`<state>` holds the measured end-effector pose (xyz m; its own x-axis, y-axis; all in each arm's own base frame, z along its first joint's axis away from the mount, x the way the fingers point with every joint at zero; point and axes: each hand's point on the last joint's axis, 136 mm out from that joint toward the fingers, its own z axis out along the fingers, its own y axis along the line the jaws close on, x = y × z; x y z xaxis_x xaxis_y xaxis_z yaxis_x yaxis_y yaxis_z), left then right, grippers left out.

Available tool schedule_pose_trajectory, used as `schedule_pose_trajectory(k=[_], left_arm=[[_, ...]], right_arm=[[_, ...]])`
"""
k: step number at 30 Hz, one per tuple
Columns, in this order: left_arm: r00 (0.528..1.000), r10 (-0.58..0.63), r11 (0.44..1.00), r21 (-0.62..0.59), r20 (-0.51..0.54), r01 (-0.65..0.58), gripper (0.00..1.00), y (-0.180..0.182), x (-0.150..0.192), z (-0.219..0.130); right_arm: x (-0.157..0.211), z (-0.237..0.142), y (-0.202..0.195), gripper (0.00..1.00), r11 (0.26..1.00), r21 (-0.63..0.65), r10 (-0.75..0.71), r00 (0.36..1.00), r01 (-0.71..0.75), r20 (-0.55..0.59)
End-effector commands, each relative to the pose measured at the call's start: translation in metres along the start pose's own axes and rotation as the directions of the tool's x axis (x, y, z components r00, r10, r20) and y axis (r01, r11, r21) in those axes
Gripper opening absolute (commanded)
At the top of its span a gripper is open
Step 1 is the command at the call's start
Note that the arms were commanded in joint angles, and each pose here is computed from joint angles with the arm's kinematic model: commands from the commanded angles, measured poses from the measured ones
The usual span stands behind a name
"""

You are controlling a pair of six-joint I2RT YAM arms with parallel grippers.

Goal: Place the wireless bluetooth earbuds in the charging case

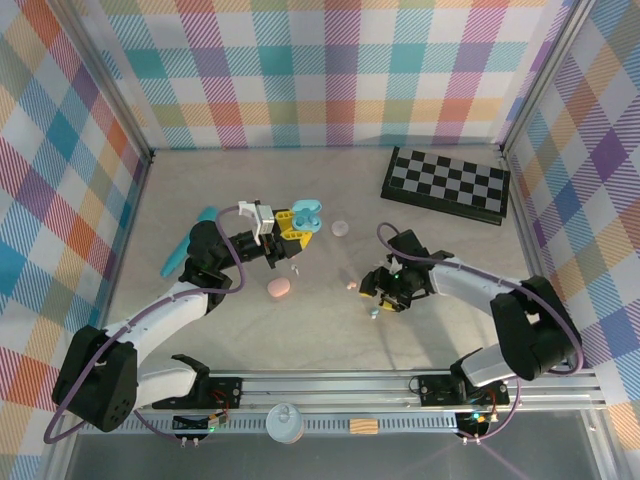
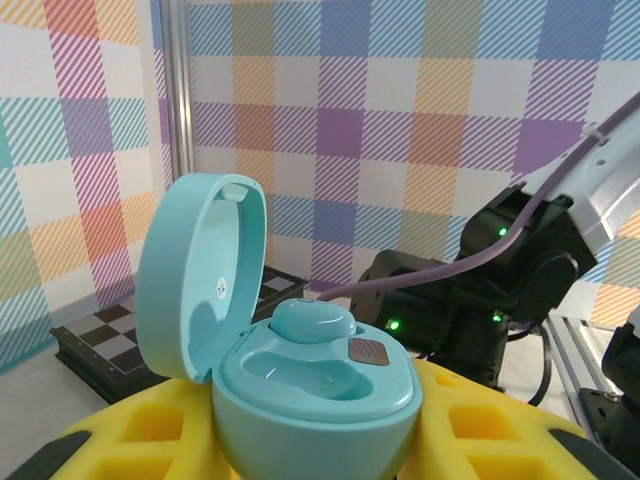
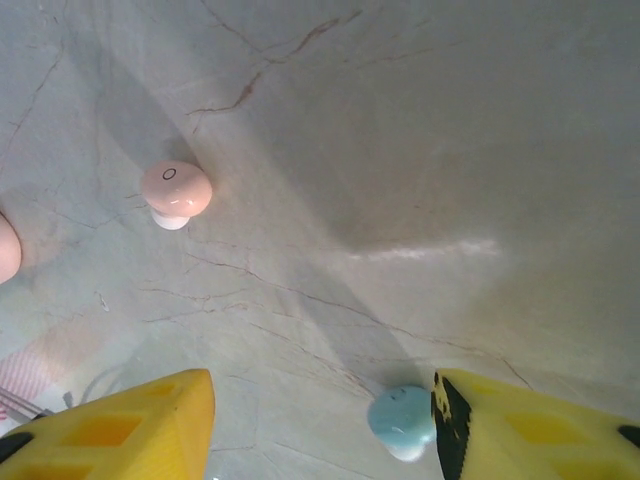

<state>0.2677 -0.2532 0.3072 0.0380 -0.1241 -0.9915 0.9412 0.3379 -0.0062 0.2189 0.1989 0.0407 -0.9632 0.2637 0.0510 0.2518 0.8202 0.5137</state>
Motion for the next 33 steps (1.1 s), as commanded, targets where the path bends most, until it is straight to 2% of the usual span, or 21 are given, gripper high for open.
schedule_pose_trajectory(k=[1, 17, 28, 33], left_arm=[[0.998, 0.053, 0.999, 0.001, 0.023, -0.053, 0.32, -0.002, -0.01, -0.004], [0.999, 0.048, 0.999, -0.003, 0.02, -0.048, 0.32, 0.0, -0.009, -0.003], [0.999, 0.047, 0.999, 0.0, 0.017, -0.047, 0.32, 0.0, -0.008, -0.003], [0.999, 0.051, 0.999, -0.005, 0.015, -0.051, 0.32, 0.0, -0.007, -0.004]], right_arm=[[0.006, -0.009, -0.015, 0.59, 0.998, 0.051, 0.037, 0.999, -0.038, 0.02], [0.023, 0.011, -0.012, 0.52, 0.997, 0.002, 0.073, 0.996, -0.073, -0.057], [0.019, 0.016, -0.005, 0.41, 0.999, 0.014, 0.04, 0.997, -0.039, -0.072], [0.018, 0.016, -0.011, 0.34, 0.998, 0.063, 0.028, 0.996, -0.023, -0.082]])
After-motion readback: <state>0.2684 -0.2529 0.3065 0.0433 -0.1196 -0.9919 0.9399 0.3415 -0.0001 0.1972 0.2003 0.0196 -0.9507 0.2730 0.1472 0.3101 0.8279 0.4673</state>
